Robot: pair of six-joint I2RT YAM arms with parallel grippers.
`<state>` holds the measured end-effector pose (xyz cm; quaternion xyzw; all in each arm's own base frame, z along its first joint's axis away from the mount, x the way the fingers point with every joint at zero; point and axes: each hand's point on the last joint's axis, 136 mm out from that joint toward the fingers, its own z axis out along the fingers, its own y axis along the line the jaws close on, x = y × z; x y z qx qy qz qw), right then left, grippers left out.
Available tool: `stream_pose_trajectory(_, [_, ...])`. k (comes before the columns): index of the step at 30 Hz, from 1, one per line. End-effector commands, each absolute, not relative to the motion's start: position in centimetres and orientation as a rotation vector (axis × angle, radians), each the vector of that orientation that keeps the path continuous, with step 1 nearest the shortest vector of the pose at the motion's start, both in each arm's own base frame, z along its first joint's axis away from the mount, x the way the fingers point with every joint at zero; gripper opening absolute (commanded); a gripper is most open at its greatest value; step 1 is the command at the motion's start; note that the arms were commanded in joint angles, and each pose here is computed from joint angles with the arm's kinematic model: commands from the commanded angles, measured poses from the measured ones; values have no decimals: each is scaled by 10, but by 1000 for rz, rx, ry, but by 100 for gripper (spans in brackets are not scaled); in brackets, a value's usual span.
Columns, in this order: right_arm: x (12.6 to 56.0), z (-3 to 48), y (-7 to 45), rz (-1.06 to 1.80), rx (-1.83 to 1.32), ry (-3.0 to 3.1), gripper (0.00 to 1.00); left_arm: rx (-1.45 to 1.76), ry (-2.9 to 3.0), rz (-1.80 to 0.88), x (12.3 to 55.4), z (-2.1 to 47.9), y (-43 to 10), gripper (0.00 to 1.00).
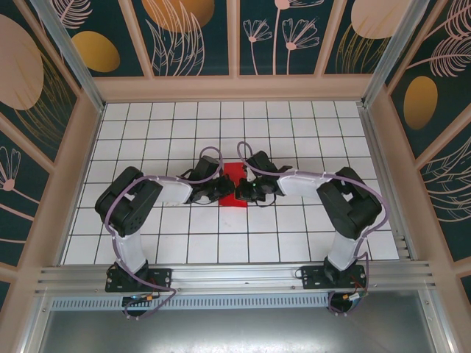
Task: Fold a paper plane with a square sheet of paper (pick it up from the middle)
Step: Fold the triangle a second time at the center of the table.
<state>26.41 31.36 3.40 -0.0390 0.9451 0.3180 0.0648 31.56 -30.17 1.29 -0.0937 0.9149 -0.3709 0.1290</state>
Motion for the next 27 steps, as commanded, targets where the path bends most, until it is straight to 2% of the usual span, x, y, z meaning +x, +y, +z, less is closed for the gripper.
stream_pose_trajectory(1, [266,30,315,942,-92,2875,0,-373,2840,-903,284,-33,-272,0])
stream_pose_trajectory(14, [267,16,312,879,-84,2912,0,-385,2849,-879,282,-36,-268,0])
stream_pose_trajectory(27, [245,9,293,821,-102,2981,0,-419,2877,-791,278,-45,-257,0])
